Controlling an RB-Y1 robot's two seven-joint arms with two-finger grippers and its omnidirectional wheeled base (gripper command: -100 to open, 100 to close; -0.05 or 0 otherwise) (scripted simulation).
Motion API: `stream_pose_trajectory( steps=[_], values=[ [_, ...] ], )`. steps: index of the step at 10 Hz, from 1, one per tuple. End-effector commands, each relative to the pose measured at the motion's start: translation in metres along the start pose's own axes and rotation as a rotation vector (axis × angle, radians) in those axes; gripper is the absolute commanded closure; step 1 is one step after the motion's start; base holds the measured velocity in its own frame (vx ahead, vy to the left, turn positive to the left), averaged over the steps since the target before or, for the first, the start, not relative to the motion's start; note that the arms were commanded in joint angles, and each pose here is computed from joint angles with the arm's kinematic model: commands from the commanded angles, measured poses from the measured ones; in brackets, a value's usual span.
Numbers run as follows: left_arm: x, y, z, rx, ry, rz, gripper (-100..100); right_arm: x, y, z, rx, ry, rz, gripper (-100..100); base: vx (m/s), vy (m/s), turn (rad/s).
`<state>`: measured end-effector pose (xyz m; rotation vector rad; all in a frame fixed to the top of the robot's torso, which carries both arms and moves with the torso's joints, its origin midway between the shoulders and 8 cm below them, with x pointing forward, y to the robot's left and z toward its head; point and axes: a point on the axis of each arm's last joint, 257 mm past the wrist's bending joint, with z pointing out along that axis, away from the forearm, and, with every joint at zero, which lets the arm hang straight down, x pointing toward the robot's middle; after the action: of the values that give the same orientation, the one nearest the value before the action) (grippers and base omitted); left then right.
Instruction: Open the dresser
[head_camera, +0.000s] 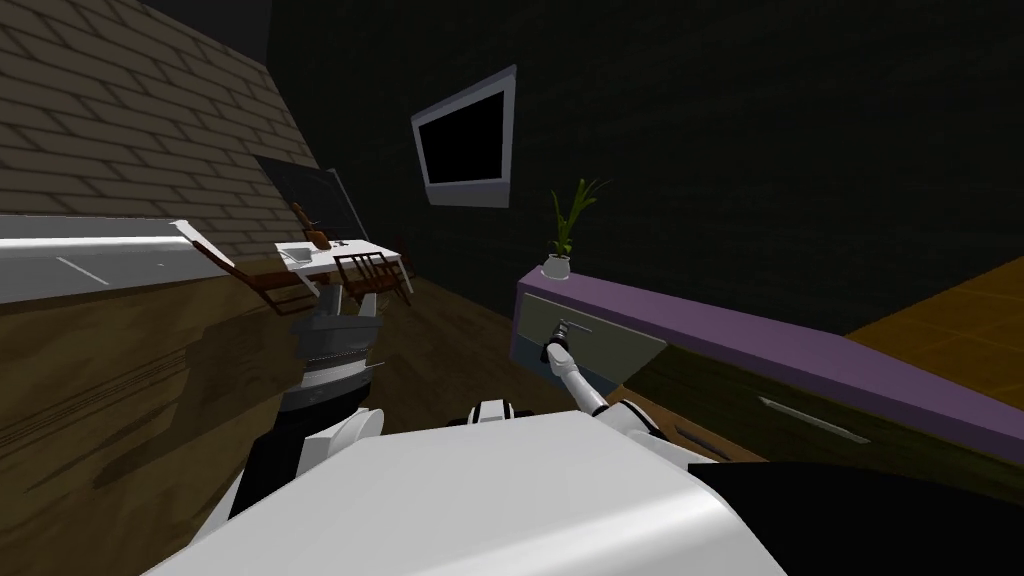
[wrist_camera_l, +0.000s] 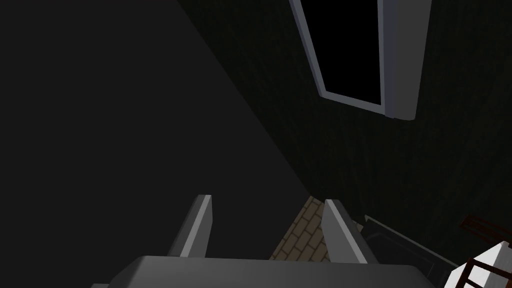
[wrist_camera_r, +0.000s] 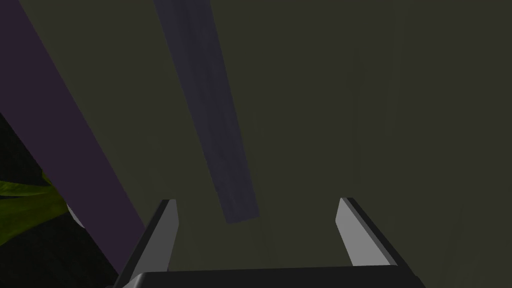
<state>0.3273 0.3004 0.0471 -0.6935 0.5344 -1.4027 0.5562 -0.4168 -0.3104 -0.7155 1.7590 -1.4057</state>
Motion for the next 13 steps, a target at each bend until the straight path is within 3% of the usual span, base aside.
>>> stream_pose_trajectory(
  steps=[1,2,4,6,7,8,10,11,12,13],
  values=[
    [0.000,0.000,0.000,0.000,0.000,0.000,0,0.033,-0.011,0.001,0.010,0.032,0.003,-100,0.014,0.029,0.127],
    [0.000,0.000,0.000,0.000,0.000,0.000,0,0.033,-0.011,0.001,0.010,0.032,0.003,-100,0.017,0.022,0.114],
    [0.000,0.000,0.000,0.000,0.000,0.000,0,0.078,-0.022,0.002,0.019,0.077,0.020,-100,0.030,0.048,0.203],
    [0.000,0.000,0.000,0.000,0.000,0.000,0,0.086,-0.023,0.002,0.022,0.081,0.009,-100,0.024,0.030,0.062],
    [0.000,0.000,0.000,0.000,0.000,0.000,0,0.111,-0.030,0.001,0.028,0.103,0.010,-100,0.017,0.034,0.173],
    [0.000,0.000,0.000,0.000,0.000,0.000,0,0.111,-0.030,0.001,0.028,0.103,0.010,-100,0.019,0.028,0.105],
    [0.000,0.000,0.000,0.000,0.000,0.000,0,0.154,-0.041,-0.004,0.032,0.140,0.020,-100,0.031,0.049,0.200],
    [0.000,0.000,0.000,0.000,0.000,0.000,0,0.157,-0.046,-0.003,0.039,0.140,0.011,-100,0.040,0.041,0.115],
    [0.000,0.000,0.000,0.000,0.000,0.000,0,0.177,-0.055,-0.004,0.045,0.156,0.010,-100,0.041,0.045,0.138],
    [0.000,0.000,0.000,0.000,0.000,0.000,0,0.178,-0.054,-0.005,0.044,0.155,0.010,-100,0.027,0.029,0.091]
  ],
)
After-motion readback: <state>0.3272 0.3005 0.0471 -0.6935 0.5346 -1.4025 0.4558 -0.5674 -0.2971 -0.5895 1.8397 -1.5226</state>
